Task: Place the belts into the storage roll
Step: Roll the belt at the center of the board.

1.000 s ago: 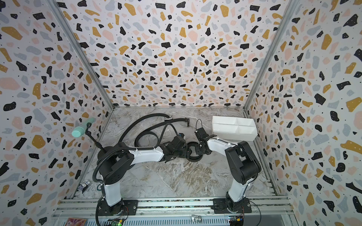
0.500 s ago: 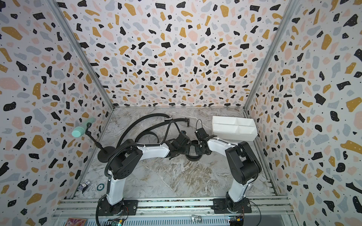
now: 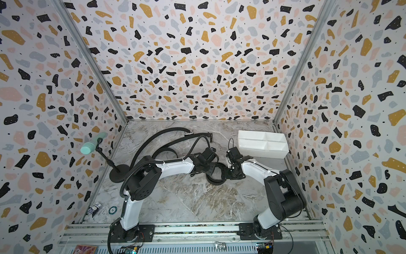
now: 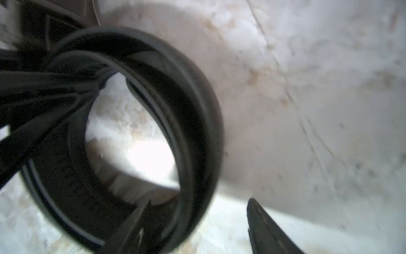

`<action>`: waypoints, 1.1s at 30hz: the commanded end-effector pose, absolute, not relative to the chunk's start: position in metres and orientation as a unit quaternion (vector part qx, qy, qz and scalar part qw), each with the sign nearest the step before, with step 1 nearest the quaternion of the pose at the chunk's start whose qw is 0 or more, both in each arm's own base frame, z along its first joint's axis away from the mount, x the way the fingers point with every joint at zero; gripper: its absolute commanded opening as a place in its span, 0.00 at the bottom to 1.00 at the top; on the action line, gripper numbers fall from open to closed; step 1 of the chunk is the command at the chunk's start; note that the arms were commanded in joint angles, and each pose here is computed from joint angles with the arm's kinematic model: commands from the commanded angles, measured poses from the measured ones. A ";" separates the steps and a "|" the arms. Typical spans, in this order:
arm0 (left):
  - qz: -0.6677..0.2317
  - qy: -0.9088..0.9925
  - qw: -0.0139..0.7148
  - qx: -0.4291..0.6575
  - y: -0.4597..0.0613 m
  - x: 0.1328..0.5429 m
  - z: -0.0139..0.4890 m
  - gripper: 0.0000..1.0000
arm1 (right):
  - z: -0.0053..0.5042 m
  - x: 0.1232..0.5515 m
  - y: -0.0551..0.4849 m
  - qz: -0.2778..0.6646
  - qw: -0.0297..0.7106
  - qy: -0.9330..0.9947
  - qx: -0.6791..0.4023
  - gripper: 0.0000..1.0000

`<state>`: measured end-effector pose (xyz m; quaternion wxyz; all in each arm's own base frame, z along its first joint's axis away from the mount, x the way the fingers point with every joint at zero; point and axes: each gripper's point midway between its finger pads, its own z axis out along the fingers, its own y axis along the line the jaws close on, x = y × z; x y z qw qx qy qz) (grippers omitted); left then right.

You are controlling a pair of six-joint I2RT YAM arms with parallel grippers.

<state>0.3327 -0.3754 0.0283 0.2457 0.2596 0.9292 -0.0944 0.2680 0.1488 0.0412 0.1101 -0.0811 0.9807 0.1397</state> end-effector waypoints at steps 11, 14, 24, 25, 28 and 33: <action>-0.060 0.877 0.207 0.429 -0.364 0.310 0.013 0.13 | 0.064 0.303 0.133 0.236 0.157 0.959 -0.007 0.74; -0.074 0.856 0.218 0.463 -0.373 0.303 0.018 0.17 | 0.067 0.313 0.118 0.211 0.174 0.962 0.007 0.74; -0.062 0.812 0.202 0.544 -0.391 0.282 0.005 0.19 | 0.068 0.313 0.092 0.184 0.184 0.965 0.028 0.75; -0.060 0.814 0.199 0.543 -0.391 0.282 0.002 0.16 | 0.068 0.312 0.092 0.185 0.183 0.965 0.028 0.75; -0.060 0.820 0.194 0.535 -0.390 0.281 -0.006 0.09 | 0.066 0.306 0.096 0.199 0.179 0.963 0.030 0.75; -0.089 0.825 0.215 0.514 -0.396 0.280 0.002 0.00 | 0.059 0.289 0.103 0.227 0.172 0.958 0.033 0.75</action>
